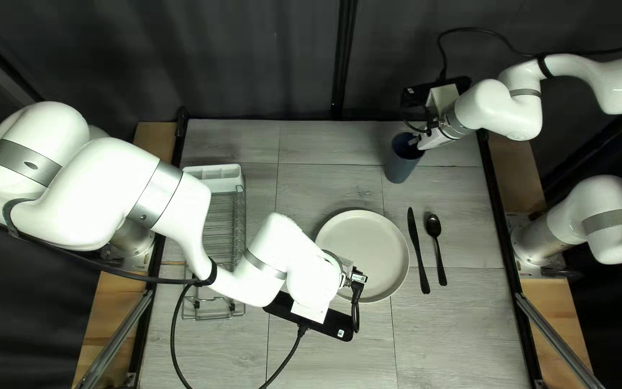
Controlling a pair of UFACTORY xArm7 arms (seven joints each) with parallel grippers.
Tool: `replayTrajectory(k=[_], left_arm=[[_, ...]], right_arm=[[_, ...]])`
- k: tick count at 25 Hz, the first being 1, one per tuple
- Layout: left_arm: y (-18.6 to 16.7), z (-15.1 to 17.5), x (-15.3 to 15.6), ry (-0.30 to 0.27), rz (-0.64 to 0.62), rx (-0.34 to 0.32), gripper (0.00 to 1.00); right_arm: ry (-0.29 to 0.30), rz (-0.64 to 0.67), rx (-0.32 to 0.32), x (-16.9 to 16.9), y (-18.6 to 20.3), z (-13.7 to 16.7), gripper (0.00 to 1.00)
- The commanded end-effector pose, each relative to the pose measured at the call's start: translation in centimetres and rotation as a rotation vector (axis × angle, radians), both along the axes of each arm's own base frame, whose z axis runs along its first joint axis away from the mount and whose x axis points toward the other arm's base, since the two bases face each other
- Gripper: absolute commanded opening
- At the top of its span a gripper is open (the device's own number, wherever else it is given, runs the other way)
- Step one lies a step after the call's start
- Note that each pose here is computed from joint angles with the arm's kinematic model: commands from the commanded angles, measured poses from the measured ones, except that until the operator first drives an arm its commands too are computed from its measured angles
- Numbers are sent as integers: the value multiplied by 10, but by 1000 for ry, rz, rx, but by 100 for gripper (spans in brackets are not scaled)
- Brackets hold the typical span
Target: Pick up and place plate onto table. Place down one fork to the left of the plate. Place spoon and knife to the right of the plate. Place cup above the knife and spoon
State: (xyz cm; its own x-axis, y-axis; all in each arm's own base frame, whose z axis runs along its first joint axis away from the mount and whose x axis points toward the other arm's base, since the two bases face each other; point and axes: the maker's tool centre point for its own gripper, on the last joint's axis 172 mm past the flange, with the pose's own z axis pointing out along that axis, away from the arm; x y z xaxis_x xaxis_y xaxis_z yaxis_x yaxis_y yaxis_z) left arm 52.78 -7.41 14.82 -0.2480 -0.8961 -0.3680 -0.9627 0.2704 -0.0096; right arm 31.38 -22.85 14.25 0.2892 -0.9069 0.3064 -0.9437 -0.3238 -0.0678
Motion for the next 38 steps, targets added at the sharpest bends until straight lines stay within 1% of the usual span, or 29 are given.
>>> replayTrajectory(k=[1,3,4,5,6,8,10,11,13,14,15,16,19,20,25,28,29,30,31,34,38], left_arm=[[0,0,0,0,0,0,100],[0,0,0,0,0,0,100],[0,0,0,0,0,0,100],[0,0,0,0,0,0,100],[0,0,0,0,0,0,100],[0,0,0,0,0,0,100],[0,0,0,0,0,0,100],[0,0,0,0,0,0,100],[0,0,0,0,0,0,100],[0,0,0,0,0,0,100],[0,0,0,0,0,0,100],[0,0,0,0,0,0,100],[0,0,0,0,0,0,100],[0,0,0,0,0,0,100],[0,0,0,0,0,0,100],[3,-2,1,-19,52,-19,100],[5,-3,-2,-23,105,-40,100],[5,-3,-3,-25,129,-52,100],[4,-1,-8,-29,191,-84,100],[0,5,-16,-31,323,-152,100],[-6,18,-32,-23,467,-212,100]], right_arm=[[2,-6,-32,-7,0,52,100],[5,-8,-44,-13,3,78,100],[7,-3,-52,-18,7,98,100],[8,2,-54,-22,10,107,100],[12,23,-55,-29,16,126,100],[24,77,-36,-39,27,143,100],[56,151,-14,-46,40,158,100],[90,202,0,-50,49,166,100],[118,279,26,-53,63,178,100],[142,349,52,-57,74,187,100],[151,383,64,-58,78,191,100],[166,446,84,-61,86,199,100],[183,568,118,-65,102,212,100],[184,594,121,-67,106,214,100],[184,594,121,-67,106,214,100],[184,594,121,-67,106,214,100],[184,594,121,-67,106,214,100],[184,594,121,-67,106,214,100],[184,594,121,-67,106,214,100],[184,594,121,-67,106,214,100],[184,594,121,-67,106,214,100]])
